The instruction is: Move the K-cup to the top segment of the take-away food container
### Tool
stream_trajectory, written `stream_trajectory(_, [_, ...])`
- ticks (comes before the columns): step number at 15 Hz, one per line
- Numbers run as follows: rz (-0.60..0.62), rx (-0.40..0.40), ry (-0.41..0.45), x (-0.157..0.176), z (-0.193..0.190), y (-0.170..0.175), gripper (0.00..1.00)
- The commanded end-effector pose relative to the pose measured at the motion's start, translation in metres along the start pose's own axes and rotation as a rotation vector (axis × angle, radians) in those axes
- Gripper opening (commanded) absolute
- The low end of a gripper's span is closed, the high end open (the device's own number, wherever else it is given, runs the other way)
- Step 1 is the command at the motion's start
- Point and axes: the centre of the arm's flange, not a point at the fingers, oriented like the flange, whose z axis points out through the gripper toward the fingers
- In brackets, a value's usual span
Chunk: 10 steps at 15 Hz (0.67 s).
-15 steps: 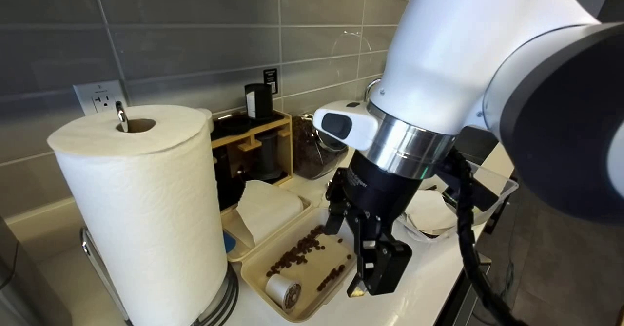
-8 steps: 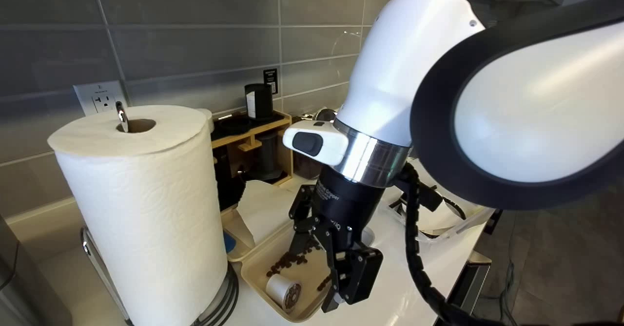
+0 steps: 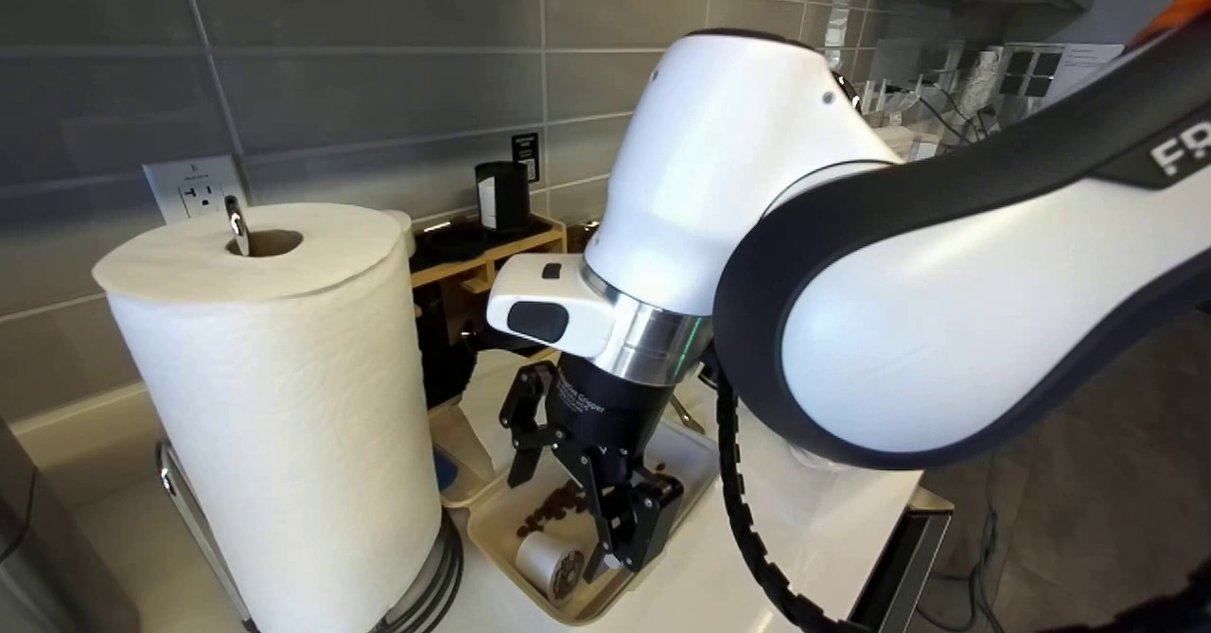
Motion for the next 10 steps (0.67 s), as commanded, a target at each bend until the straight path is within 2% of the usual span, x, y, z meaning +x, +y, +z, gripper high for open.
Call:
stream_trajectory(1, [-0.063, -0.030, -0.030, -0.0041, 0.0030, 0.0150, 1.00])
stream_trajectory(2, [-0.056, -0.017, -0.057, -0.0076, 0.0023, 0.0161, 1.00])
stream_trajectory(3, [-0.039, -0.023, -0.027, -0.0058, -0.0003, 0.0098, 1.00])
stream_trajectory(8, [-0.050, -0.030, -0.042, -0.0112, -0.0004, 0.0131, 1.00])
stream_trajectory(10, [-0.064, -0.008, -0.054, -0.0120, 0.0052, 0.0111, 1.00])
